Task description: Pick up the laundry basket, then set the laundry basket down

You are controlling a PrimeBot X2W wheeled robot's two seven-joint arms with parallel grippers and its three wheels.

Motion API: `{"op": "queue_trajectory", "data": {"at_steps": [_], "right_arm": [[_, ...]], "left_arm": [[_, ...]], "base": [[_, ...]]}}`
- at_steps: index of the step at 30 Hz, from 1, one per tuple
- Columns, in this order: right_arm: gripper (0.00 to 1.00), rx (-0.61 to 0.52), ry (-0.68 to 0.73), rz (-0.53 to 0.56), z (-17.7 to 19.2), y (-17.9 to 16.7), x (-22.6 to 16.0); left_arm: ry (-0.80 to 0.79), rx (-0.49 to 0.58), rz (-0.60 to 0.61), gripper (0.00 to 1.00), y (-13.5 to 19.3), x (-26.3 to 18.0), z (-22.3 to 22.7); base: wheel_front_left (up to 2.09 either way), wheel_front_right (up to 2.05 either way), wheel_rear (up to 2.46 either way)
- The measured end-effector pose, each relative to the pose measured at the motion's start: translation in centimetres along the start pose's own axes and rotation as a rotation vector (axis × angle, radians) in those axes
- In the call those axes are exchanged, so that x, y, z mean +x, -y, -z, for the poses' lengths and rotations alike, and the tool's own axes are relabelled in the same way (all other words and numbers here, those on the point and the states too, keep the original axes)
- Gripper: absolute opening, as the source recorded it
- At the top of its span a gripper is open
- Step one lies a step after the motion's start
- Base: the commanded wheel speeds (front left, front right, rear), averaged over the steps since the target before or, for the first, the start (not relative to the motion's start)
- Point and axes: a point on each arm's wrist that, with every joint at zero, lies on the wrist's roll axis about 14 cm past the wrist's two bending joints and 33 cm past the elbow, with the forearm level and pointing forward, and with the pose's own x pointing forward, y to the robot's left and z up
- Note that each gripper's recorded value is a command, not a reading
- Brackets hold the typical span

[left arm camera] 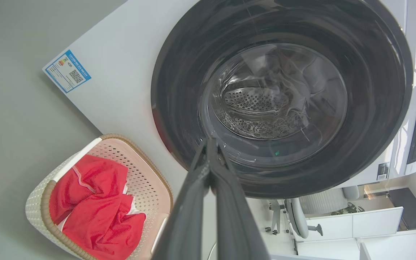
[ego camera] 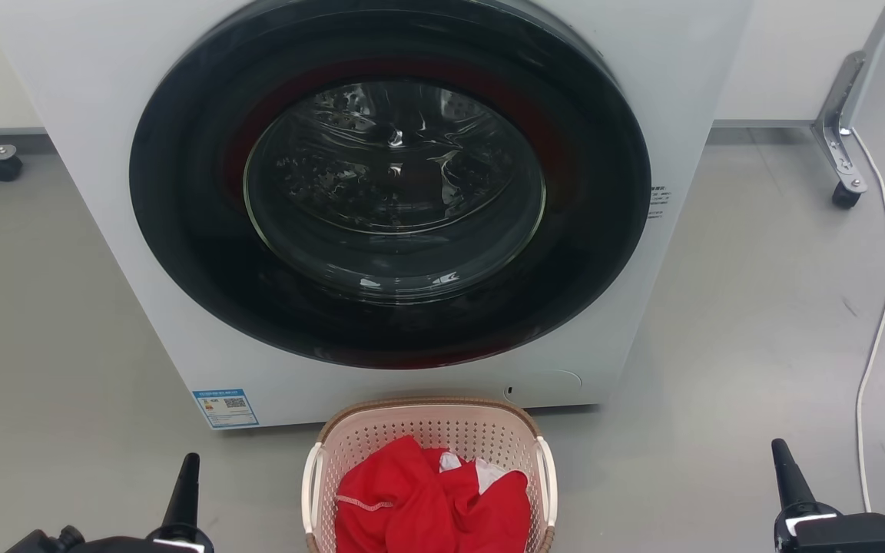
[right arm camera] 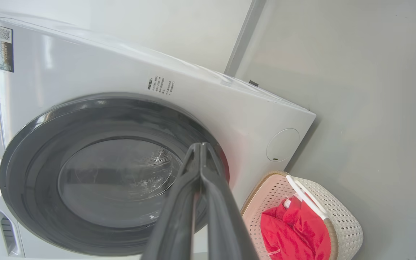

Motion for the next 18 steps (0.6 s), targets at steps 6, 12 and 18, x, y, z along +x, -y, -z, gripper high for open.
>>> {"op": "queue_trajectory", "data": {"at_steps": [6, 12, 18], "right_arm": [[0.0, 0.086, 0.01, -0.02, -0.7, -0.4, 0.3], [0.0, 0.175, 0.024, -0.032, -1.4, -0.3, 0.4], [0.0, 0.264, 0.035, -0.059, -2.1, -0.7, 0.6]], "left_arm": [[-0.003, -0.091, 0.016, 0.0, 0.4, 0.5, -0.2], [0.0, -0.181, 0.04, 0.0, 0.8, 0.9, -0.6], [0.001, -0.265, 0.065, 0.0, 1.3, 1.3, -0.8]], "base": [[0.0, 0.0, 0.0], [0.0, 0.0, 0.0], [0.0, 0.0, 0.0]]}}
